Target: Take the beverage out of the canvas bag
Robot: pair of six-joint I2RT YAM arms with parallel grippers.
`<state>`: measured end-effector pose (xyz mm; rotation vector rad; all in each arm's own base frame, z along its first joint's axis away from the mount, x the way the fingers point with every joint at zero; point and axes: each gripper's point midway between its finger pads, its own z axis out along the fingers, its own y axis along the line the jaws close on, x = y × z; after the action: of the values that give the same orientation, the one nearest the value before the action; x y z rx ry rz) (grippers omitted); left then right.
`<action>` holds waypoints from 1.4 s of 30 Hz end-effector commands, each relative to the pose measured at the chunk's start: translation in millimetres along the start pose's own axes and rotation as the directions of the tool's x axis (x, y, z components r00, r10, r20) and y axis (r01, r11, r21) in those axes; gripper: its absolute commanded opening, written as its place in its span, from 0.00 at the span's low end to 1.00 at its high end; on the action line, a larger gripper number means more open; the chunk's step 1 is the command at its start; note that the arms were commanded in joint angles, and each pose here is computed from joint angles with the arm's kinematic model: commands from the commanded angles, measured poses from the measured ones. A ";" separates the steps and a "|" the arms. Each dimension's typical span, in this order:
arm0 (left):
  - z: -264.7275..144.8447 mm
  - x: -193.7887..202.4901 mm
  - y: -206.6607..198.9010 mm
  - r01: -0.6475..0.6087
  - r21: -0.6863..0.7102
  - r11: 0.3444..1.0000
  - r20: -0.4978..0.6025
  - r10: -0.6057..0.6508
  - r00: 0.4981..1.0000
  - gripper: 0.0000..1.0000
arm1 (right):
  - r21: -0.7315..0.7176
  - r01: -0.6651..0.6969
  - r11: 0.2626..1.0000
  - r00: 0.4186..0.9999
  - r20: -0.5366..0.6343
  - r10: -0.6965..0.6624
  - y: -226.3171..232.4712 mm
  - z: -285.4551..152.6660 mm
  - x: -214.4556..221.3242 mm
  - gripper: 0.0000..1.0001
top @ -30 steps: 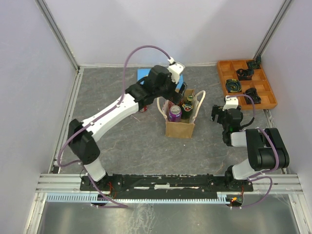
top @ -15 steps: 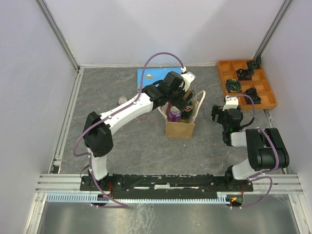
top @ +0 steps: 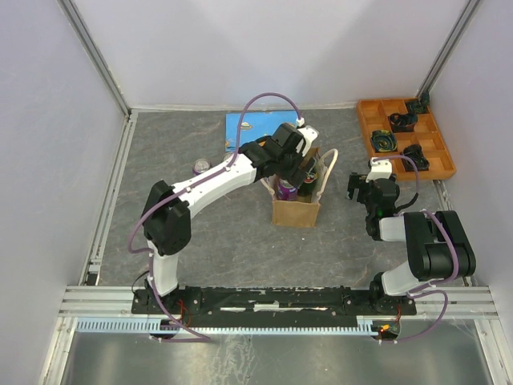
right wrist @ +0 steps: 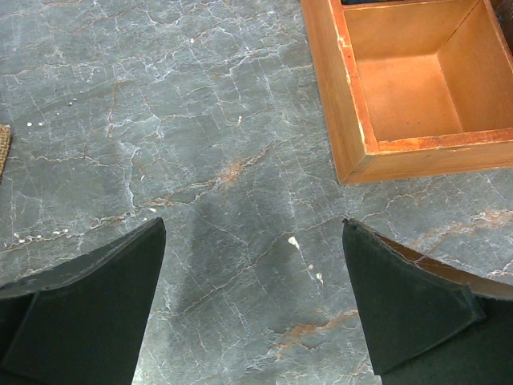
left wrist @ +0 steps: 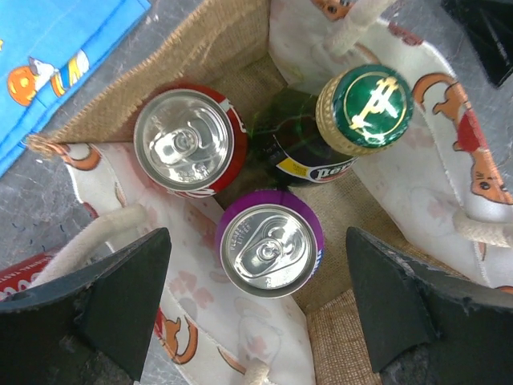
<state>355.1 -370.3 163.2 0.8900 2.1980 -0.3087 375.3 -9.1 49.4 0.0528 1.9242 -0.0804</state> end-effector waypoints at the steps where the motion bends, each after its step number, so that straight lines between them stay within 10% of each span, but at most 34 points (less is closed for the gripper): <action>1: 16.0 19.3 -2.5 0.050 -0.006 0.999 -0.050 -0.050 0.997 0.94 | -0.006 -0.003 1.000 0.998 0.068 0.003 0.9 5.0 -22.7 0.99; 18: 48.5 45.1 -12.4 0.108 0.038 0.993 -0.083 -0.104 0.991 0.86 | -0.006 -0.003 1.000 0.998 0.069 0.003 0.9 5.2 -22.8 0.99; 24: 51.8 47.7 -14.2 0.120 0.051 0.991 -0.091 -0.115 0.989 0.59 | -0.006 -0.003 1.000 0.998 0.068 0.003 0.8 5.1 -22.4 0.99; 29: 49.8 49.6 -16.4 0.121 0.062 0.991 -0.105 -0.114 0.988 0.04 | -0.005 -0.003 1.000 0.998 0.068 0.004 0.8 5.1 -22.5 0.99; 42: -29.2 -43.1 -14.3 0.050 0.120 0.992 0.088 -0.061 0.994 0.03 | -0.006 -0.003 1.000 0.998 0.069 0.003 0.8 5.3 -23.0 0.99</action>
<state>336.2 -371.6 105.3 0.8969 2.3838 -0.3788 375.3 -9.1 49.4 0.0528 1.9242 -0.0804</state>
